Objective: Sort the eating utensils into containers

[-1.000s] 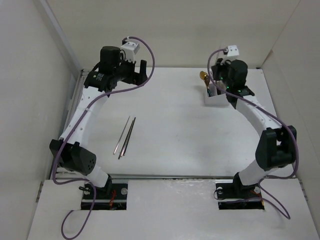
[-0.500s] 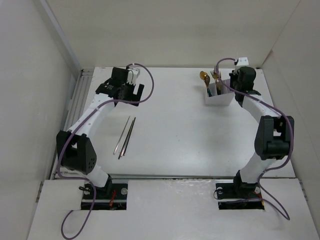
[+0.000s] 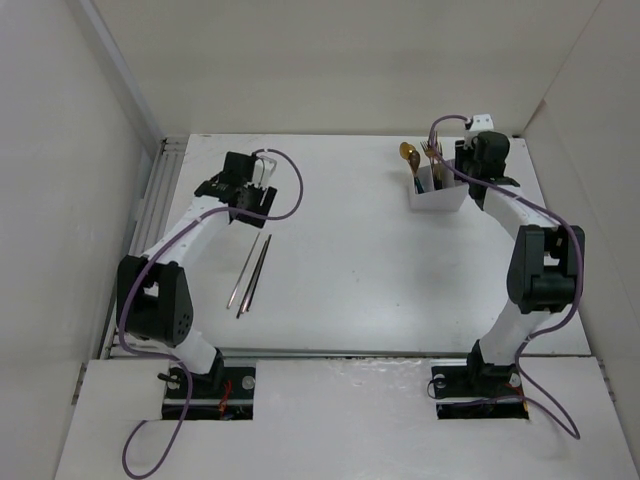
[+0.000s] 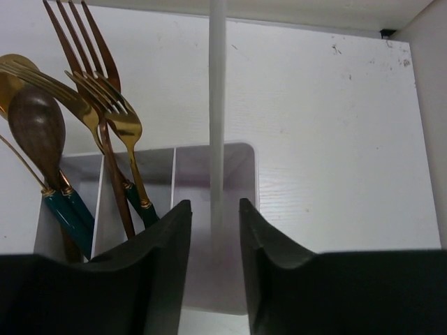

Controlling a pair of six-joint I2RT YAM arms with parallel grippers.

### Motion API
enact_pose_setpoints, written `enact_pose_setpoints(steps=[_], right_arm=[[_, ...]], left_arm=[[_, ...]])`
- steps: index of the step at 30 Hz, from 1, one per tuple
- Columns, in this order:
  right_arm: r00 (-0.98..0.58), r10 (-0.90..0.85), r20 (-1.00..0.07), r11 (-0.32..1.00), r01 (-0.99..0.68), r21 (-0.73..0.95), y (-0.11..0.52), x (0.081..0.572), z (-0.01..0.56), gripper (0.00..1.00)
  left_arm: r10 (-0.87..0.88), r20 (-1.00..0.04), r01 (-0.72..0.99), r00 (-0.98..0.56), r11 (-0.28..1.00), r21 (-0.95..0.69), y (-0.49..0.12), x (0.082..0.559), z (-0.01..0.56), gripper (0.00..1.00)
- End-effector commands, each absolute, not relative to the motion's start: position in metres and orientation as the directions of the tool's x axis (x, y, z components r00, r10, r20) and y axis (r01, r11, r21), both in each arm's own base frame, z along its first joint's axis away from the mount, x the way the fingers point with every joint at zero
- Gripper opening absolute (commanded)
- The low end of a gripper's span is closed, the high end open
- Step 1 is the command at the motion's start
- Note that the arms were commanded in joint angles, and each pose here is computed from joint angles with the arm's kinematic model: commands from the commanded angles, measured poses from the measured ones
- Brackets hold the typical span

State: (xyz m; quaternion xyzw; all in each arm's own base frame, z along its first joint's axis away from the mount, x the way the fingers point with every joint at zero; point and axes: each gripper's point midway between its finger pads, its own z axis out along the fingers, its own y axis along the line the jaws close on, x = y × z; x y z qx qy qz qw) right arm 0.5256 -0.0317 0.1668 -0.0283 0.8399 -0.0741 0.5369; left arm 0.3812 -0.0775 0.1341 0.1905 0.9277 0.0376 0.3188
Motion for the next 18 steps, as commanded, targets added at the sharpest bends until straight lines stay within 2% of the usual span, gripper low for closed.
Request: enact_pose_setpoints(steps=[1, 4, 7, 10, 15, 18], right_arm=[[-0.371, -0.104, -0.923, 0.990, 0.051, -0.132, -0.033, 0.526, 0.190, 0.41], [-0.368, -0.095, -0.925, 0.991, 0.055, -0.123, -0.033, 0.521, 0.193, 0.43], [-0.343, -0.085, -0.935, 0.992, 0.062, -0.112, -0.032, 0.516, 0.206, 0.45], [-0.320, -0.086, -0.944, 0.992, 0.064, -0.112, -0.032, 0.511, 0.218, 0.45], [-0.234, -0.079, -0.969, 0.994, 0.058, -0.095, -0.028, 0.498, 0.263, 0.46], [-0.192, -0.081, -0.978, 0.994, 0.062, -0.094, -0.028, 0.489, 0.283, 0.46]], left_arm=[[0.385, -0.542, 0.316, -0.747, 0.923, 0.220, -0.058, 0.379, 0.119, 0.61], [0.437, -0.454, 0.381, -0.776, 0.900, 0.214, -0.056, 0.365, 0.092, 0.55], [0.473, -0.388, 0.436, -0.791, 0.881, 0.184, -0.058, 0.353, 0.073, 0.55], [0.498, -0.319, 0.475, -0.807, 0.867, 0.153, -0.057, 0.338, 0.055, 0.61], [0.513, -0.209, 0.496, -0.832, 0.858, 0.132, -0.051, 0.318, 0.027, 0.61], [0.507, -0.171, 0.488, -0.845, 0.861, 0.142, -0.046, 0.314, 0.017, 0.58]])
